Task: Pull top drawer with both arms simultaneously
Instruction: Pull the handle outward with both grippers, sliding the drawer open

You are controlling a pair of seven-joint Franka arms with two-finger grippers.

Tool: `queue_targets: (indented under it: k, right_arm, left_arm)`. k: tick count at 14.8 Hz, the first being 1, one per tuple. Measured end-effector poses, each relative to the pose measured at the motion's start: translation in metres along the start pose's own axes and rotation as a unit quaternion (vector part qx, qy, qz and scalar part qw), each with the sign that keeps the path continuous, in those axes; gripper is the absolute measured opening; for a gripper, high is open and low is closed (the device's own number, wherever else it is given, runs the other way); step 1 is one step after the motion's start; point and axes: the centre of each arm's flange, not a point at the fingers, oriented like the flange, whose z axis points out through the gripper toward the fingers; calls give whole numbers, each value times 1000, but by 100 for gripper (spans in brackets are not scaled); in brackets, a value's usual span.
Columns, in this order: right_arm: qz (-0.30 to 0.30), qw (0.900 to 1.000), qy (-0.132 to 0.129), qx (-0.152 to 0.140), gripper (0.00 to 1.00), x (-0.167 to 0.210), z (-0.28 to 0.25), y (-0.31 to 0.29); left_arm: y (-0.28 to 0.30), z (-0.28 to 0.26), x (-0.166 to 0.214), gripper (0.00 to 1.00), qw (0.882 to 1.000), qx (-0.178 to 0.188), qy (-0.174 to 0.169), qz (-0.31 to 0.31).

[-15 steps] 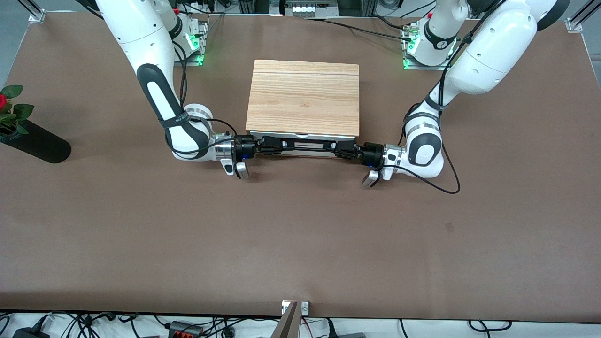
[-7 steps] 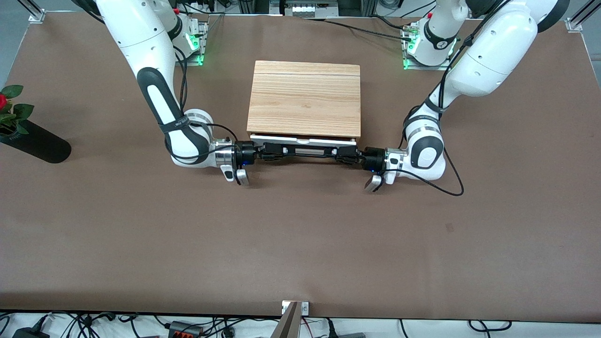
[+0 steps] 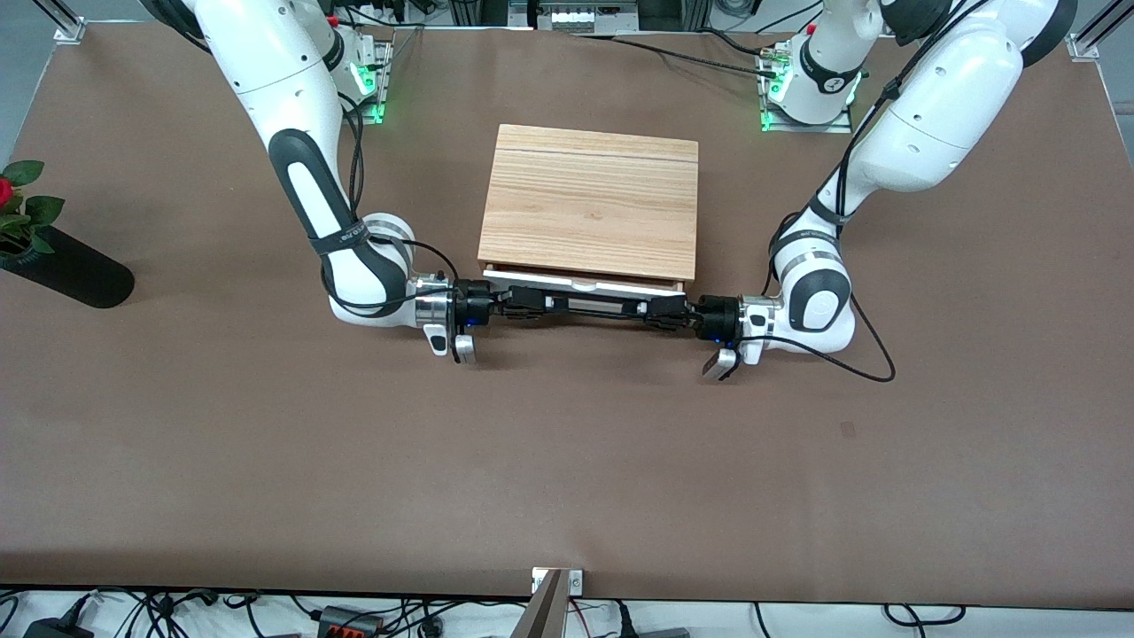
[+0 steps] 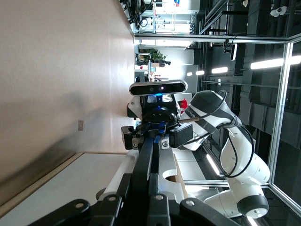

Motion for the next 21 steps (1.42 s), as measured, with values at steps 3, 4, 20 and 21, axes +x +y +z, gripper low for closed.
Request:
queue_targets:
  k: [3,4,20,21]
  right_arm:
    - [1,1000,0,0,19,1,-1,2]
    - [1,1000,0,0,19,1,-1,2]
    - [-12,1000,-7,0,19,30,-2,-1]
    - [-12,1000,-7,1,19,33,-2,-2]
  left_arm:
    - [0,1,0,18,1000,3,1,1]
    - [0,1,0,18,1000,3,1,5]
    - [9,0,20,18,999,26,20,43]
    - [10,-1,22,18,998,26,22,45]
